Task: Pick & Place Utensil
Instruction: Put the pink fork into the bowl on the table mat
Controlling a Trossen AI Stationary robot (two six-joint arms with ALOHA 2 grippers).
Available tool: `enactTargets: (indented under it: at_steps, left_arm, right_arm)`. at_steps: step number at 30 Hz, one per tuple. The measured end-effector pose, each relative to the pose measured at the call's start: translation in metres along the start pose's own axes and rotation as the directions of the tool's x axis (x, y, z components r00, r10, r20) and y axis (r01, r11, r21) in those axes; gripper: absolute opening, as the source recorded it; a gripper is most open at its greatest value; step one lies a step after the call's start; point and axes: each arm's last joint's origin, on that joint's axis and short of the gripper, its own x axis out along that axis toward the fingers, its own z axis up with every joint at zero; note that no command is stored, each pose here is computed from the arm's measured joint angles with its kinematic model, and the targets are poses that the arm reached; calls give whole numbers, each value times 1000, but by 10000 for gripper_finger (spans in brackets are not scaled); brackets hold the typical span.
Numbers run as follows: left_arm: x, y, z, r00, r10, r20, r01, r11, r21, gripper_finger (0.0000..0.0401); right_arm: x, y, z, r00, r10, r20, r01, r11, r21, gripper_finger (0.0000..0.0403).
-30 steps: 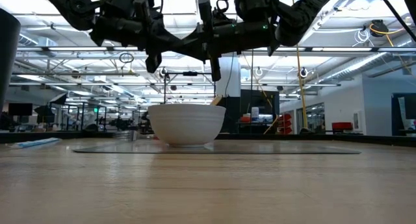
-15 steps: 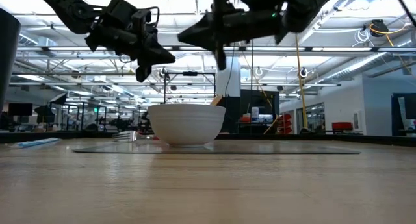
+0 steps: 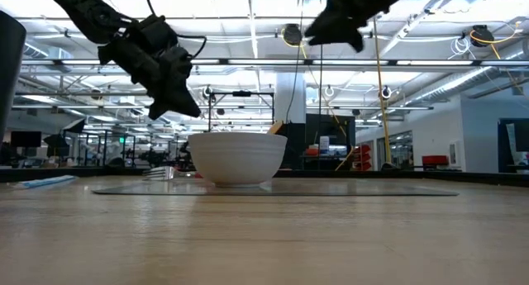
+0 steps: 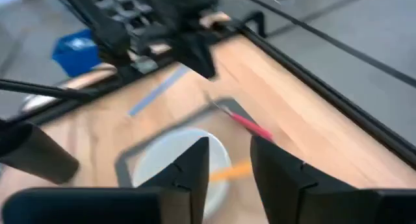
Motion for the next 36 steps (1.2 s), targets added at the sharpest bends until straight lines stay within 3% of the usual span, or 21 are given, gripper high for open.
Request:
enactTargets:
  at_steps: [6, 13, 23, 32, 36]
  left_arm:
    - [1, -12, 17, 992, 116, -57, -114, 993, 38, 122]
    - [26, -9, 53, 933, 179, -311, -169, 984, 59, 191]
    - [81, 12, 83, 822, 229, -521, -203, 973, 107, 169]
    - [116, 18, 60, 711, 236, -663, -195, 971, 137, 152]
    - [123, 15, 55, 692, 258, -674, -186, 966, 179, 152]
  right_arm:
    - [-40, -19, -4, 989, -111, -95, 116, 992, 47, 146]
    - [-59, -30, -6, 978, -163, -130, 172, 983, 60, 166]
    - [-61, -32, -11, 969, -175, -175, 186, 981, 51, 161]
    - [-61, -32, -13, 967, -156, -204, 169, 984, 51, 164]
    - [-61, -32, -13, 966, -157, -203, 169, 985, 43, 161]
